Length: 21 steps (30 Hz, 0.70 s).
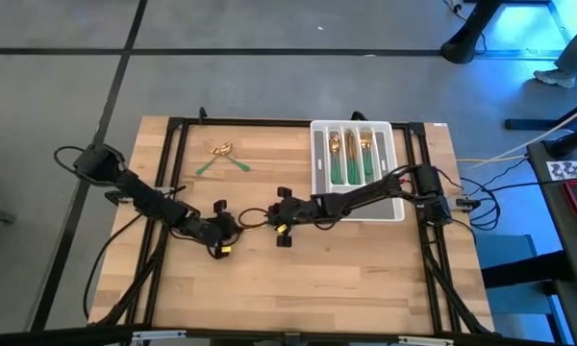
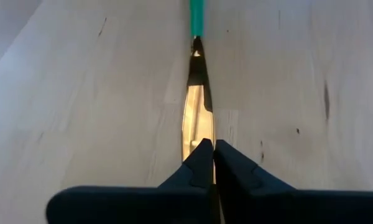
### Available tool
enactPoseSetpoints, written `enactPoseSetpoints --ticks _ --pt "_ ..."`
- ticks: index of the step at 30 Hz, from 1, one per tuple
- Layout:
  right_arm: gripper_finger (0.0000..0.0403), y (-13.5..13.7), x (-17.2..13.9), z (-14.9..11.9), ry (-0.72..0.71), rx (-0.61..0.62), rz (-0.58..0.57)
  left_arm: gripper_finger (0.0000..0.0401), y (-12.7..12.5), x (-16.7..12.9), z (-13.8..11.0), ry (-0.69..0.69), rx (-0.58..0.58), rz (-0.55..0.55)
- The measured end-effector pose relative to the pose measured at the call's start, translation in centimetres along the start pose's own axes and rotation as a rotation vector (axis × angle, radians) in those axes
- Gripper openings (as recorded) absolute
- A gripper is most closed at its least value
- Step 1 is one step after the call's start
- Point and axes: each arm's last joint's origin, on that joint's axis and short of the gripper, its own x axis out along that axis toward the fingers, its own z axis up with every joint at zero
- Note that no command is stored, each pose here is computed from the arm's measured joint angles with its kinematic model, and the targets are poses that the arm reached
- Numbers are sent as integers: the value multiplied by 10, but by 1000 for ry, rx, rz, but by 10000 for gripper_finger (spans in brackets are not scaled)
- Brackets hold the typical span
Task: Sort silverware
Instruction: Put the green knife into the silverware tray
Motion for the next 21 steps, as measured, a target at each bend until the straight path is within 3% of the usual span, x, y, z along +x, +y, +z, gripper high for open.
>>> enactPoseSetpoints --ticks 5,10,16,21 --pt "171 3 8 -14 83 -9 69 2 -3 0 7 -10 46 6" --pt "197 5 20 -31 151 -32 73 1 -4 0 10 -20 43 5" --pt "152 8 32 -46 197 -6 99 2 -6 -1 14 -37 35 -6" --pt "56 4 32 -51 248 71 142 1 -10 -8 33 -110 45 -42"
